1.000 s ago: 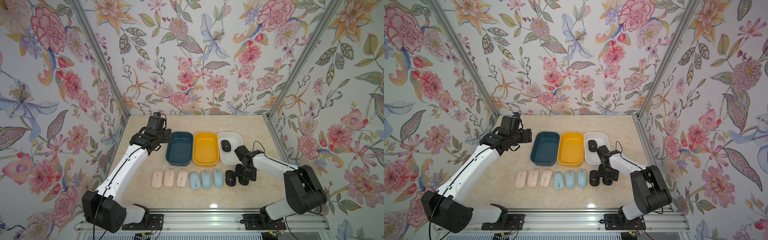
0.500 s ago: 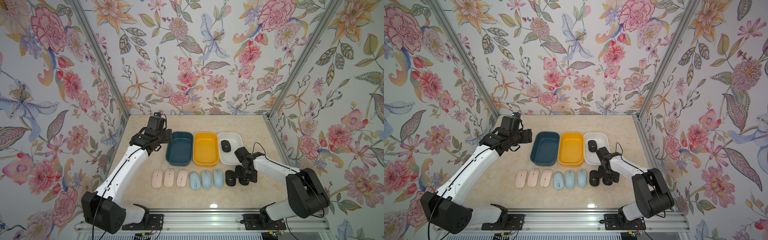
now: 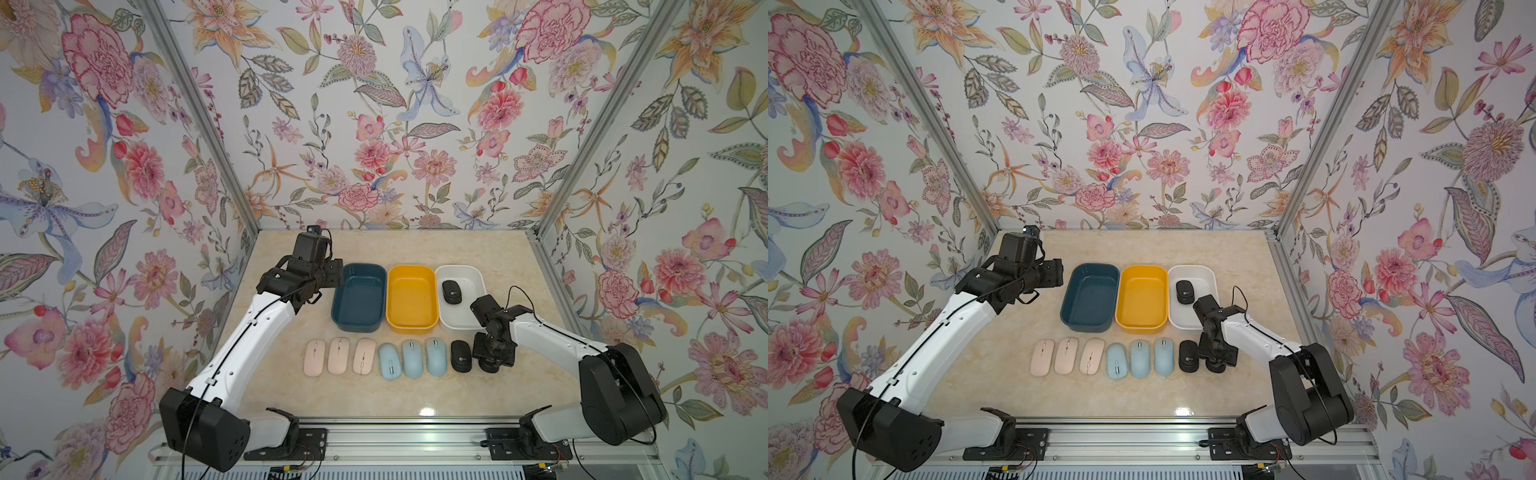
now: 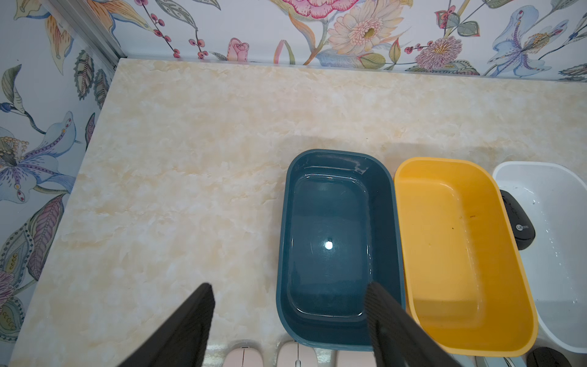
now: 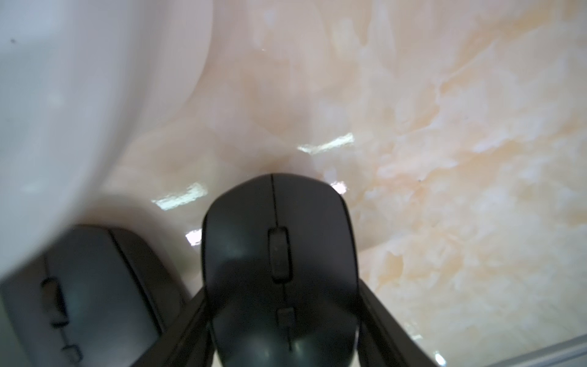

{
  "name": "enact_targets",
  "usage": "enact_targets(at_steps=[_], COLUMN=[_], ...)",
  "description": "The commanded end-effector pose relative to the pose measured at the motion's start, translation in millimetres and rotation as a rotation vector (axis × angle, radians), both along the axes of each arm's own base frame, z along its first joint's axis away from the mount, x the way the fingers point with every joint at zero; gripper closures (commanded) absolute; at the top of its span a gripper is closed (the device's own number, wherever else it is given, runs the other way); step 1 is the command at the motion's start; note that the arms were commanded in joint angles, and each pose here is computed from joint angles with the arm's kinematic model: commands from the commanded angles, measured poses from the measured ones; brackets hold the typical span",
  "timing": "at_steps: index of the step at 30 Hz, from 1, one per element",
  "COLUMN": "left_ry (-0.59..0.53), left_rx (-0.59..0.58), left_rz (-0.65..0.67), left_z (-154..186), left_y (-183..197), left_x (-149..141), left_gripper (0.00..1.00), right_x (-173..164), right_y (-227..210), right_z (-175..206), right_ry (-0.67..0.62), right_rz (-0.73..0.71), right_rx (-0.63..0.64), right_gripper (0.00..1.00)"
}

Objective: Place the mice by color into the storage box
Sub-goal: Pick up the mouse from the center of the board, then place the mouse in the storage box.

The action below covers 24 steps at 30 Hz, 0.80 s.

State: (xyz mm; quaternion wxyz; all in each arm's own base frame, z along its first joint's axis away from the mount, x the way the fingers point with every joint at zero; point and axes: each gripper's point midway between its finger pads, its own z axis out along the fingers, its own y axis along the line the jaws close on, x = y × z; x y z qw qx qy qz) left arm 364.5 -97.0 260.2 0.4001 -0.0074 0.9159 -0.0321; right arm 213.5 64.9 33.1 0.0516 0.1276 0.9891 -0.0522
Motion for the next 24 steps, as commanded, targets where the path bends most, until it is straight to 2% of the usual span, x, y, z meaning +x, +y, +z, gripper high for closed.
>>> enact_targets(at_steps=[1, 7, 12, 18, 24], left_ry=[0.009, 0.010, 0.005, 0.001, -0.004], left_rx=[-0.003, -0.005, -0.007, -0.008, -0.002], left_rz=[-0.010, -0.006, -0.004, -0.004, 0.010], left_z=[-0.2, -0.6, 0.9, 3.5, 4.5], left_y=[-1.3, -1.1, -1.7, -2.5, 0.0], left_x=[-8.9, -9.6, -8.1, -7.1, -6.6], left_gripper=[0.22, 0.22, 0.22, 0.22, 0.22], right_x=[-13.1, -20.5, -4.6, 48.7, 113.7], right_y=[-7.6, -12.1, -10.5, 9.2, 34.8], right_z=[15.5, 45.6, 91.0, 138.0, 137.4], right_ry=[0.016, -0.005, -0.084, -0.168, -0.187], right_rz=[0.013, 0.013, 0.030, 0.095, 0.161], right_rx=[-0.028, -0.028, -0.024, -0.007, 0.005], right_gripper=[0.43, 0.43, 0.44, 0.44, 0.44])
